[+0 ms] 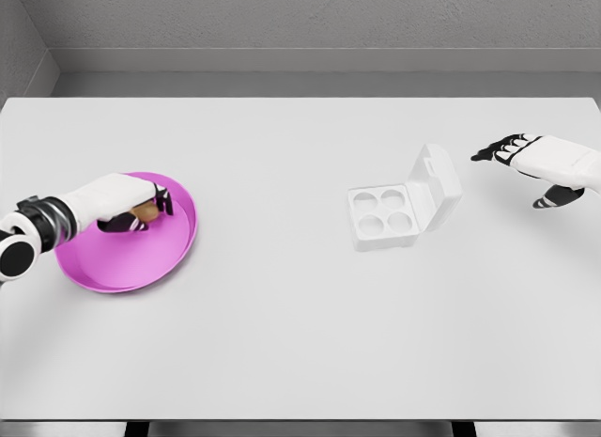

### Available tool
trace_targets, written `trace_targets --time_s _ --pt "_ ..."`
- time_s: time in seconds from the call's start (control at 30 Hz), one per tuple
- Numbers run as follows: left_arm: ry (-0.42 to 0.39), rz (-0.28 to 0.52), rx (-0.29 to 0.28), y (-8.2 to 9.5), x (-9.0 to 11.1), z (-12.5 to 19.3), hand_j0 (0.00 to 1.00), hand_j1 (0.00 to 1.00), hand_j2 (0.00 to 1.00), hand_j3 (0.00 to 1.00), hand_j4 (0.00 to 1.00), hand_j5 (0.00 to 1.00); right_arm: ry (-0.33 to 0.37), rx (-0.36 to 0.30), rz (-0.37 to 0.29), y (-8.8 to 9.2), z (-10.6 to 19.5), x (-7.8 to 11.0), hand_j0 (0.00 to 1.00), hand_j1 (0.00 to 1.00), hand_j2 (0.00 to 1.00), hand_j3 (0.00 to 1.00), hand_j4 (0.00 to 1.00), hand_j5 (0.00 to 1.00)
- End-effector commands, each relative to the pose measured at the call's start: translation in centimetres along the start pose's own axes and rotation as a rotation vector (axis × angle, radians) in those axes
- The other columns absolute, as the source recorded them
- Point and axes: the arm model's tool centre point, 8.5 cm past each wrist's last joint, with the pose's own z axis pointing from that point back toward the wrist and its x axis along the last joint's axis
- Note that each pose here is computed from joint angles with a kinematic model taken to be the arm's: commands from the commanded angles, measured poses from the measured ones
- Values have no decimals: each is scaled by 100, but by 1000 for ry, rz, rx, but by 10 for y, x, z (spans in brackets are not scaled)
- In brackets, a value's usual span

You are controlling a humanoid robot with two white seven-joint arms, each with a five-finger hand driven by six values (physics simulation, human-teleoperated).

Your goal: Pack egg into the box and close the box lid

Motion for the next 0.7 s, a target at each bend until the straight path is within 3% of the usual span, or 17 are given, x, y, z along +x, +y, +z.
trace_targets --time_s 0.0,0.67 --pt "6 1 14 5 -2 3 43 43 43 43 43 43 1 -3 -4 0 0 0 100 100 100 100 100 100" --pt "-45 -32 81 25 18 12 38 38 38 38 38 38 2 -2 -2 -1 1 -1 100 100 100 100 100 100"
